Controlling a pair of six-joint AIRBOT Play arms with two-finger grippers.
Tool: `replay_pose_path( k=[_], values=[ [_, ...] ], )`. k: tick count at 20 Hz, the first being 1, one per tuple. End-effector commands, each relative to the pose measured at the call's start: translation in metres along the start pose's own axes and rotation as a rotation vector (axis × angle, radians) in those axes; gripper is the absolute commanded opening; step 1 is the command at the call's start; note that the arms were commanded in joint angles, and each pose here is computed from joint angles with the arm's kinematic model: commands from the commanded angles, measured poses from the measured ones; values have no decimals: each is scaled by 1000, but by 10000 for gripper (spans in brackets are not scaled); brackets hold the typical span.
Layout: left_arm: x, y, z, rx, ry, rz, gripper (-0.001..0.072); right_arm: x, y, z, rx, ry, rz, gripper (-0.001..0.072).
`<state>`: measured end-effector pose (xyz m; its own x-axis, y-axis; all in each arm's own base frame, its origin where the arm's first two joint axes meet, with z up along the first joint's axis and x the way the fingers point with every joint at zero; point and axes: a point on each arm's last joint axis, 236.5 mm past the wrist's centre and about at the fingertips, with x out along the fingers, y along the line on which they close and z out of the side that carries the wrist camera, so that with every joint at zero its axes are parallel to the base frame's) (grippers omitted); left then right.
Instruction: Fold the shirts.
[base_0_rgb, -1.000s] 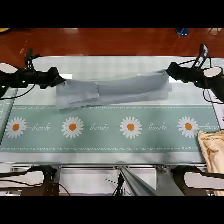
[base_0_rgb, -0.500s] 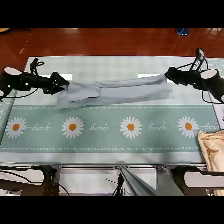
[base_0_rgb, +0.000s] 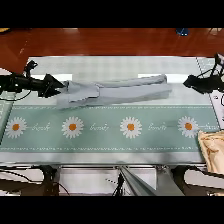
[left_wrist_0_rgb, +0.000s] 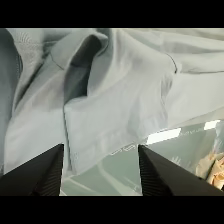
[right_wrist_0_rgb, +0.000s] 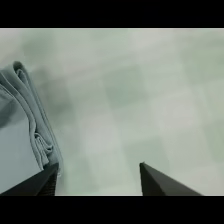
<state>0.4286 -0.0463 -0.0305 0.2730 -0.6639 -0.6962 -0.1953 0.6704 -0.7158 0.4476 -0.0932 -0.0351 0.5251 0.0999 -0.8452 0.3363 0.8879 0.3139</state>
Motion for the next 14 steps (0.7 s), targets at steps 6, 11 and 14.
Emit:
replay_pose_path(
  k=[6, 11, 14],
  values=[
    [-1, -30, 3, 21, -13, -120, 528, 54, 62, -47, 266, 207, 279, 589],
    [-4, -47, 9, 17, -42, -194, 519, 78, 103, -48, 232, 149, 290, 402],
    [-4, -49, 5, 19, -26, -202, 130, 72, 114, -38, 216, 117, 312, 28]
  ],
)
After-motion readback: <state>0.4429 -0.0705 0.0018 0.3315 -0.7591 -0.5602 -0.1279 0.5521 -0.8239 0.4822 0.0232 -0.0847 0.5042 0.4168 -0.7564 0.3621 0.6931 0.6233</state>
